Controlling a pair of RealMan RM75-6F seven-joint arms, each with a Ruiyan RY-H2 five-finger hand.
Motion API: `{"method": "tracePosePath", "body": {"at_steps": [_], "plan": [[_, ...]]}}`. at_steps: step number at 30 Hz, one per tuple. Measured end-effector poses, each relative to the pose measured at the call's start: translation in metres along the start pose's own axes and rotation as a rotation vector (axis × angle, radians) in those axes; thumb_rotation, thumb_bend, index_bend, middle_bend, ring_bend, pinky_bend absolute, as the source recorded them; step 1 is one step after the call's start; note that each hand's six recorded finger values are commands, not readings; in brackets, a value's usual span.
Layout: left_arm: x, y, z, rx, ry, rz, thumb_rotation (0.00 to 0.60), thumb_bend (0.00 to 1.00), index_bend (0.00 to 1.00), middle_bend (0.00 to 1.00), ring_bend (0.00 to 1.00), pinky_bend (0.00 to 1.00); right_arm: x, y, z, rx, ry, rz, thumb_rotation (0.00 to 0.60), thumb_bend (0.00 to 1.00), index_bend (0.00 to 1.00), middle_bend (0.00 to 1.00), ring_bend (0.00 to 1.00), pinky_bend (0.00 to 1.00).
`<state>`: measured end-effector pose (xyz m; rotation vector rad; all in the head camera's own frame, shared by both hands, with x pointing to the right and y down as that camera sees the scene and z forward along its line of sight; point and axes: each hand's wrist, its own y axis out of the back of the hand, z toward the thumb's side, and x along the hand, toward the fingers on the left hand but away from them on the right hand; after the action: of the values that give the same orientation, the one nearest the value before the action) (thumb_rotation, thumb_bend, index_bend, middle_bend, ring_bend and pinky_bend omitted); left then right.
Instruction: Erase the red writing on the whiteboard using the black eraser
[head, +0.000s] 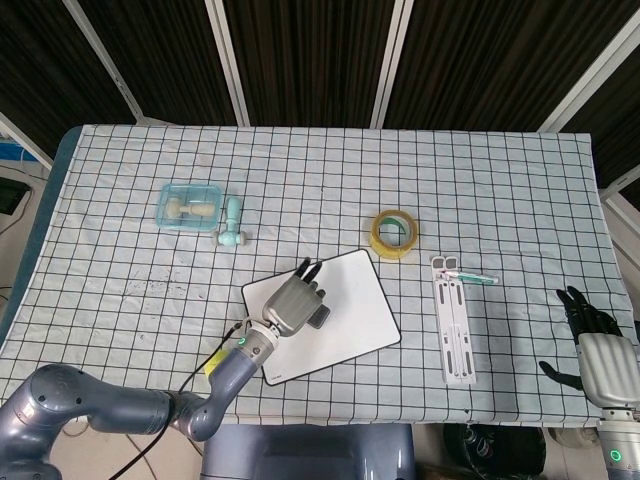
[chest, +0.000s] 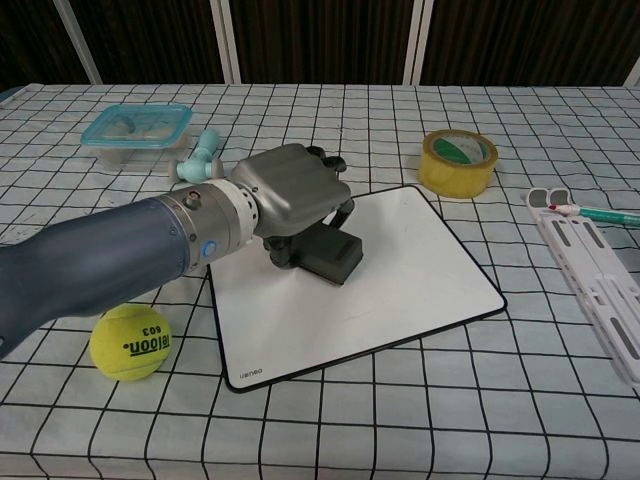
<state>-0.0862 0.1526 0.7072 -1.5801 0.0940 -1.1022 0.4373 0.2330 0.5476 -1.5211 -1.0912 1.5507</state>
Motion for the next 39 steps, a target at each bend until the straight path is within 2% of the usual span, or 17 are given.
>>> {"method": "tracePosePath", "body": {"at_steps": [5, 10, 15, 19, 24, 30, 39], "plan": [[-0.005, 0.008, -0.007, -0.012, 0.009, 0.016, 0.600, 0.31, 0.43, 0.49, 0.04, 0.08, 0.000, 0.000, 0.000, 0.000, 0.000, -0.001, 0.600, 0.07, 0.05, 0.08, 0.19, 0.22], [-0.020, 0.025, -0.025, -0.030, 0.026, 0.049, 0.600, 0.31, 0.43, 0.49, 0.04, 0.08, -0.001, 0.000, 0.000, 0.000, 0.002, -0.002, 0.600, 0.07, 0.05, 0.08, 0.19, 0.22], [-0.045, 0.040, -0.060, -0.024, 0.073, 0.068, 0.600, 0.31, 0.43, 0.49, 0.04, 0.08, 0.000, 0.001, 0.001, 0.001, 0.002, -0.004, 0.600, 0.07, 0.05, 0.08, 0.19, 0.22], [-0.071, 0.041, -0.093, -0.003, 0.124, 0.061, 0.600, 0.31, 0.42, 0.48, 0.04, 0.08, 0.000, 0.000, 0.001, 0.004, 0.003, -0.003, 0.600, 0.07, 0.05, 0.08, 0.19, 0.22], [-0.107, 0.028, -0.133, -0.017, 0.195, 0.025, 0.600, 0.31, 0.42, 0.48, 0.04, 0.08, 0.000, 0.000, 0.001, 0.000, -0.002, -0.003, 0.600, 0.07, 0.05, 0.08, 0.19, 0.22], [-0.135, 0.000, -0.158, -0.084, 0.230, -0.009, 0.600, 0.31, 0.42, 0.48, 0.04, 0.08, 0.001, 0.000, 0.001, 0.003, 0.001, -0.004, 0.600, 0.07, 0.05, 0.08, 0.19, 0.22], [-0.141, -0.050, -0.195, -0.089, 0.292, -0.057, 0.600, 0.31, 0.42, 0.48, 0.04, 0.08, 0.000, 0.000, 0.001, 0.003, -0.002, -0.005, 0.600, 0.07, 0.05, 0.08, 0.19, 0.22]]}}
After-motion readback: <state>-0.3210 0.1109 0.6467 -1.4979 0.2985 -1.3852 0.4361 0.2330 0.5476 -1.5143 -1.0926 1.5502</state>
